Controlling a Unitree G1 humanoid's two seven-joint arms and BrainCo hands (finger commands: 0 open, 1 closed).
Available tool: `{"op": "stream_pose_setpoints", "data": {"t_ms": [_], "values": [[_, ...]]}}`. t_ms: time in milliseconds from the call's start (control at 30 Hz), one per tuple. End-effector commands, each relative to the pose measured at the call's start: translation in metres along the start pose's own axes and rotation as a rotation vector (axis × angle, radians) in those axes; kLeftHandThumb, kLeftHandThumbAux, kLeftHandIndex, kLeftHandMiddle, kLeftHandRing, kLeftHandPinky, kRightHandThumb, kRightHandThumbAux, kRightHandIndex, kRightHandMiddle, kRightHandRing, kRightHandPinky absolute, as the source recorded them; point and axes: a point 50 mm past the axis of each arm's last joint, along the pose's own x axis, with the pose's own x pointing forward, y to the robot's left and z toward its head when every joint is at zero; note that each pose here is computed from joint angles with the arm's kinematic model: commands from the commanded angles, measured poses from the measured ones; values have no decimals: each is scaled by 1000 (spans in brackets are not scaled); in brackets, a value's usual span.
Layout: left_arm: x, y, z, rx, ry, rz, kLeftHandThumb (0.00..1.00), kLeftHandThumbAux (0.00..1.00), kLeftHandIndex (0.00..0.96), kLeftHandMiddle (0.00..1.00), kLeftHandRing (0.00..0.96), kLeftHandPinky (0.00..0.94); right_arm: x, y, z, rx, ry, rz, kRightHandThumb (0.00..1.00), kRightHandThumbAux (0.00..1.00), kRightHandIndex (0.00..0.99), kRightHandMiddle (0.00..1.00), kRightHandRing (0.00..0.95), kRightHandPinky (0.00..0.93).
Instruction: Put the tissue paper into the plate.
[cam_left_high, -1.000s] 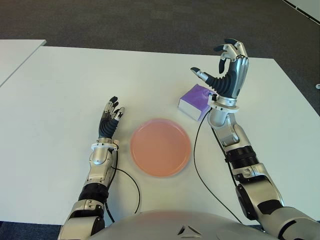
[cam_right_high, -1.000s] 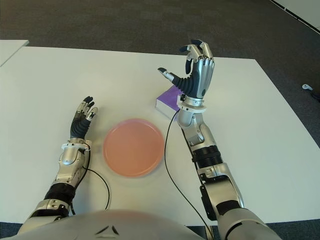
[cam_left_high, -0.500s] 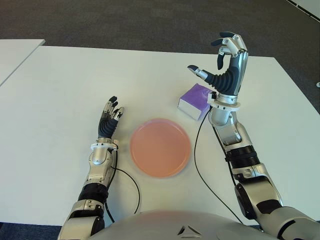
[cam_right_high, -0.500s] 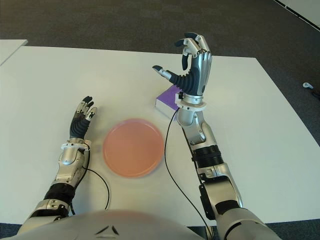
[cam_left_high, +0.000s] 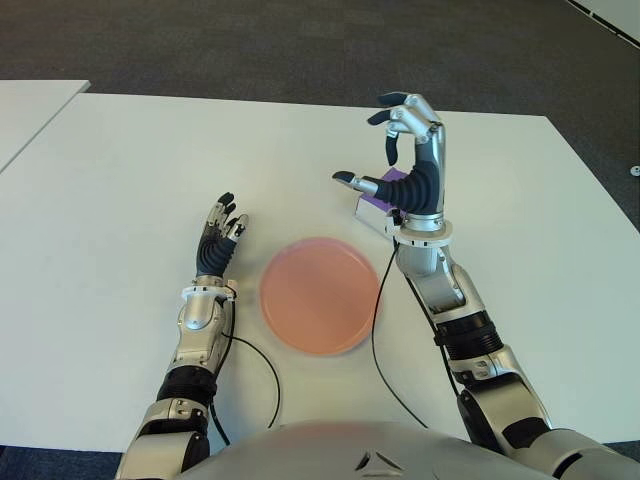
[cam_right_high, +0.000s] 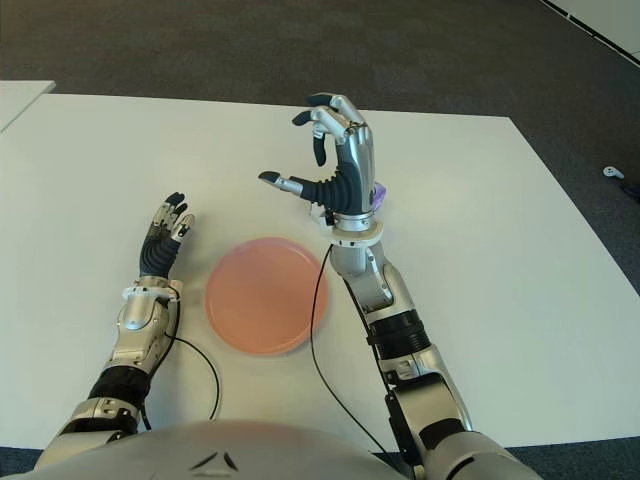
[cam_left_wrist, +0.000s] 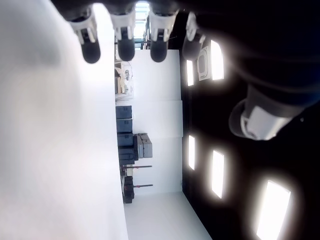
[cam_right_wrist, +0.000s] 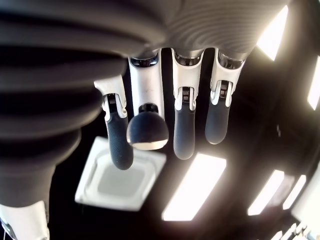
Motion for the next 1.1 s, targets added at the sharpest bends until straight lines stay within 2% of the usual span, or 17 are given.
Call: {"op": "stream_pose_setpoints", "data": {"t_ms": [33,100,267,300,333,400,433,467,500,533,567,600,700,733,900,1100], "values": [[-16,0,-22,-2,118,18,0,507,0,0,0,0,-2,-3,-14,-99,34,95,746,710,439,891,868,853],[-16,0,-22,-3,117,18,0,507,0,0,0,0,-1,-3,-32,-149,75,135,746,710,439,883,863,847],[-16,-1,-22,-1,112,16,0,507,0,0,0,0,-2,0,-78,-271,246,345,744,708,441,829,822,779],[-16,-1,-22,-1,113,16,0,507,0,0,0,0,-4,0,-84,-290,275,381,735,706,436,753,739,698],[-17,-1,-23,-1,113,16,0,507,0,0,0,0,-7,1,-91,-312,307,423,732,706,435,726,709,668],[-17,-1,-23,-1,115,16,0,508,0,0,0,0,-9,2,-99,-360,350,508,717,706,425,571,554,529],[-17,-1,-23,-1,116,16,0,509,0,0,0,0,-10,2,-102,-384,367,548,657,634,334,452,444,433],[-17,-1,-23,0,117,15,0,509,0,0,0,0,-10,2,-104,-414,380,594,635,608,301,409,404,399],[-17,-1,-23,0,118,15,0,509,0,0,0,0,-11,2,-105,-433,389,624,591,563,230,317,313,317],[-17,-2,-23,0,118,14,0,509,0,0,0,0,-12,1,-106,-459,395,660,576,547,205,284,280,287],[-17,-2,-23,1,119,14,0,508,0,0,0,0,-13,1,-107,-477,401,685,542,517,146,204,193,207],[-17,-2,-23,1,119,13,0,508,0,0,0,0,-13,0,-107,-487,405,699,519,497,107,152,137,156],[-17,-2,-23,1,118,14,0,506,0,0,0,0,-19,-2,-112,-544,422,785,472,453,39,67,49,56],[-17,-3,-23,1,117,14,0,506,0,0,0,0,-20,-3,-113,-554,426,800,460,440,25,48,31,35],[-18,-2,-23,-4,119,20,0,504,0,0,0,0,-39,-19,-145,-663,477,959,408,362,4,8,5,5],[-19,-2,-24,-1,116,18,0,503,0,0,0,0,-33,-37,-160,-680,548,965,345,329,0,0,0,0]]}}
